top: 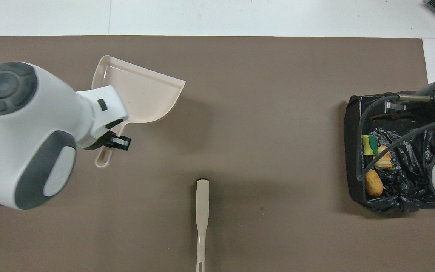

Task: Sweep and dump trash in bin
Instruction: 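Lower the dustpan onto the table center with the left gripper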

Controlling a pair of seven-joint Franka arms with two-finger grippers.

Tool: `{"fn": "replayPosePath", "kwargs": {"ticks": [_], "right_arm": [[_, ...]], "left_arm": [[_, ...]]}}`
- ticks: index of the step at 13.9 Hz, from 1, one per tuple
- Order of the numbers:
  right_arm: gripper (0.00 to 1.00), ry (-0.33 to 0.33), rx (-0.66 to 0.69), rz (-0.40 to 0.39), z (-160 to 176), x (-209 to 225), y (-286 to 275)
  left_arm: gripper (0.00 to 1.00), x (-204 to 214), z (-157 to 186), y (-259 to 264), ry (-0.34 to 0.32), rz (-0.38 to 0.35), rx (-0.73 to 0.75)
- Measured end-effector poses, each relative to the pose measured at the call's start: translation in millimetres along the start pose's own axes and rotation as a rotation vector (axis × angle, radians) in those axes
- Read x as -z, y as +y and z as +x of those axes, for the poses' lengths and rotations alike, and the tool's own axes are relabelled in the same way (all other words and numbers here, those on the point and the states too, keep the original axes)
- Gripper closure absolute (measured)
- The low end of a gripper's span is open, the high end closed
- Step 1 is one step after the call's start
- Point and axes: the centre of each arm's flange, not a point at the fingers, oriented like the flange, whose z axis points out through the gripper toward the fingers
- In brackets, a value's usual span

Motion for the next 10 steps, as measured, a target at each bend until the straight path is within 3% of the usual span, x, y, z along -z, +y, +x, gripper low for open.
{"fn": "replayPosePath", "kwargs": {"ticks": [5,10], "right_arm": [[0.0,0.0,-0.004,0.0,1,0,2],[0.0,-0.001,-0.024,-0.001,3,-1,13]], "left_arm": [[0.69,-88,31,123,0.067,-0.049,0.066],[0.69,-130,43,150,0.089,-0.079,0.161]]}}
